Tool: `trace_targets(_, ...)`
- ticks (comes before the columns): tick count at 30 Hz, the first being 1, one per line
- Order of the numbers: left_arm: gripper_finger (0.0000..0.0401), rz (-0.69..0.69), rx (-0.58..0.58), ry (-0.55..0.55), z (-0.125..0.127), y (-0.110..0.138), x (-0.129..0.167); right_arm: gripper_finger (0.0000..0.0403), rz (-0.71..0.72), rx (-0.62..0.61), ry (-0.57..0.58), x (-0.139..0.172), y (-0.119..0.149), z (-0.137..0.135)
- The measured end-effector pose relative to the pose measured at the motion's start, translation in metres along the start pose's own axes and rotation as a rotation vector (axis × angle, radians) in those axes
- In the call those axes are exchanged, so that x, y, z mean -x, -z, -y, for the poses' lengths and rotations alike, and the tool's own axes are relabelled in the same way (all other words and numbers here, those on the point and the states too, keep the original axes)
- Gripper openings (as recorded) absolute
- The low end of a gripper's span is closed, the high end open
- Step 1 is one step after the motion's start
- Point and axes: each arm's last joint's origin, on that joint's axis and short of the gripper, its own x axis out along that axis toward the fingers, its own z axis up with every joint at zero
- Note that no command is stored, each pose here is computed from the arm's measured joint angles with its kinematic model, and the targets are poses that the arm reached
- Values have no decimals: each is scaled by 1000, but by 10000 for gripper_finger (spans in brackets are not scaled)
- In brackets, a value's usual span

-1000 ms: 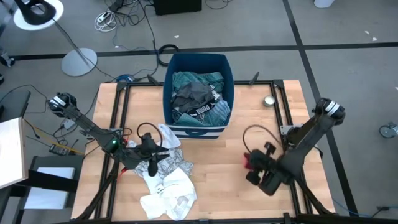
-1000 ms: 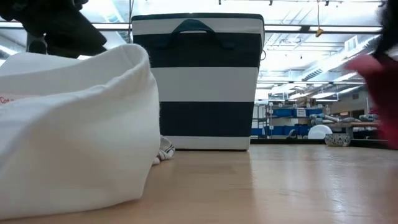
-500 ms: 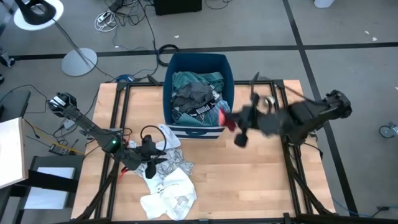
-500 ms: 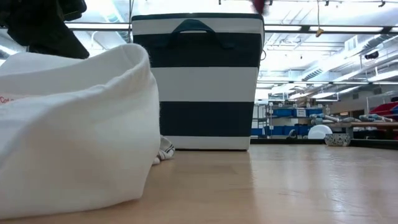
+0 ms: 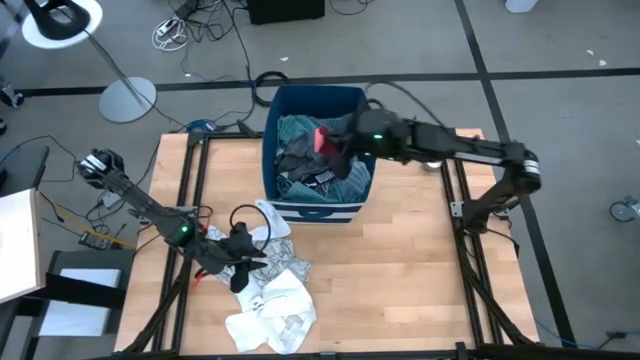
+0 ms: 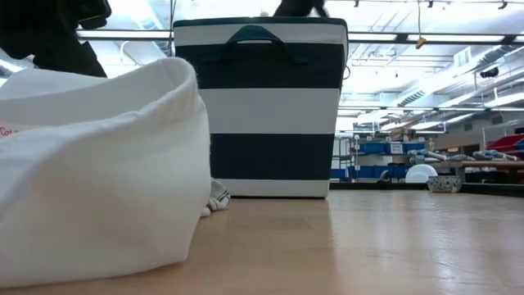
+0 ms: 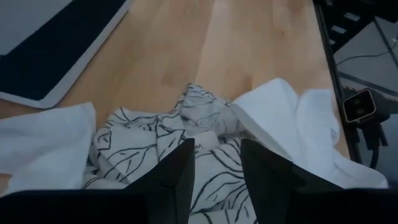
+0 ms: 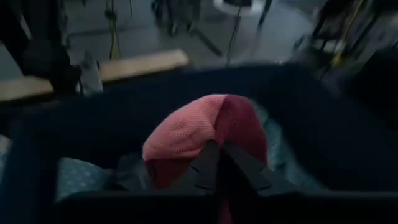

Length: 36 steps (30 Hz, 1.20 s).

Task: Sort clothes
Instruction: Put the red sock into the blue bin, then put the white underwear into the blue bin

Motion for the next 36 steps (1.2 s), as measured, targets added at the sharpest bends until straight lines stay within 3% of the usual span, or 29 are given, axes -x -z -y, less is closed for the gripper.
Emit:
trace_targets(5,135,-27,11,10,1,2,-4,74,-113,-71,-23,-41,18,3)
trace_targets(10,135,-20,29,73,6,0,-5,147,-109,-81,-18,-39,17,7)
trace_targets(15,135,29,9,156,13,-7,-4,199,-31,-97,-36,-5,2,12)
trace_targets(19,135,20,13,157,13,-5,-6,221,-56,-85,-87,29,1,11)
trace_targets(29,135,-31,61,200,23,5,-31,216,-245,-107,-87,125,26,-1)
trace_targets(36,135,-76,43,177,33,9,-50,213,-265,-115,-60,158,55,-28)
